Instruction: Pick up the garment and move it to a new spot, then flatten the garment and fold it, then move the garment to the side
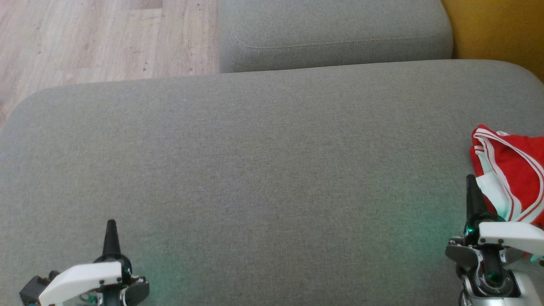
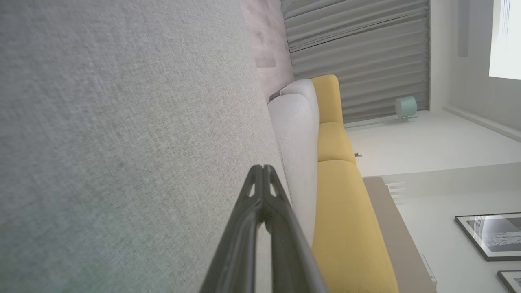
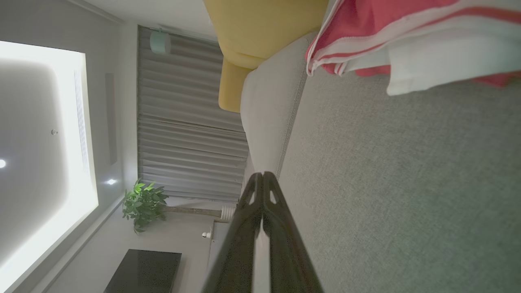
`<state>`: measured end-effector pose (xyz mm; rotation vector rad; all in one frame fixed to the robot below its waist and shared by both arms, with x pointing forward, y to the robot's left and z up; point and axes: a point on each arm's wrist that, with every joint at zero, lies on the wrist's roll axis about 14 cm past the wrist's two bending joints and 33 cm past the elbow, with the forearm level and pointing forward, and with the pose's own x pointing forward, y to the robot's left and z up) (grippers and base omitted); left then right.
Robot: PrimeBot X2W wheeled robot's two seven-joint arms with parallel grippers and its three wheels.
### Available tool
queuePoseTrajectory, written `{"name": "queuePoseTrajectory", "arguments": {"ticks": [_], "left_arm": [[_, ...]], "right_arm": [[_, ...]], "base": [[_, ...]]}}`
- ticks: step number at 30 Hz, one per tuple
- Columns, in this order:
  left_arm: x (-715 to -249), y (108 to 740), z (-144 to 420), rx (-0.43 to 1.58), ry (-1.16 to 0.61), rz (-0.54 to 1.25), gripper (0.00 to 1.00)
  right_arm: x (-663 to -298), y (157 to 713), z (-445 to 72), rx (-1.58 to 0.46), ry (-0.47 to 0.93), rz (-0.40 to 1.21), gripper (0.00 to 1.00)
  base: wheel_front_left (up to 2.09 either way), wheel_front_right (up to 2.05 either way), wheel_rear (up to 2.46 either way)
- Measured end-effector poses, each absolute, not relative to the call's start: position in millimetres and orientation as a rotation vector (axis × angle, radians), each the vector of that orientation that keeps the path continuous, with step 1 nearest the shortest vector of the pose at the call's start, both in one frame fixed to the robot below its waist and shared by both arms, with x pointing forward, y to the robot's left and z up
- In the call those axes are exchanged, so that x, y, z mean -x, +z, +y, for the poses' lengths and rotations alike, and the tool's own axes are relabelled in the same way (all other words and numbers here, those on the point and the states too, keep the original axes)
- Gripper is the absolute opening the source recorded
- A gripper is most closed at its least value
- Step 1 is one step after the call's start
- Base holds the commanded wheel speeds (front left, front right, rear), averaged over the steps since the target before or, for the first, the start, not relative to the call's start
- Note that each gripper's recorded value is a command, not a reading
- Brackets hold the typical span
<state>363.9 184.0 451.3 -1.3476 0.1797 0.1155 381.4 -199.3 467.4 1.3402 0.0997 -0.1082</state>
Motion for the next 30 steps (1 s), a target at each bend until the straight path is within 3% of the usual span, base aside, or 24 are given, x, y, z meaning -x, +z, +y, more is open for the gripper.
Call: {"name": "queuePoseTrajectory", "arguments": {"ticks": [20, 30], "left_arm": [[-374, 475, 187, 1.569, 0.055, 0.104, 0.00], [-374, 475, 187, 1.570, 0.053, 0.105, 0.00]], "right_arm": [[-380, 485, -207, -1.570, -0.075, 0.031, 0.00], [-380, 485, -207, -1.573, -0.075, 0.029, 0.00]], "base": [[0.00, 0.00, 0.00], [0.00, 0.00, 0.00]]}}
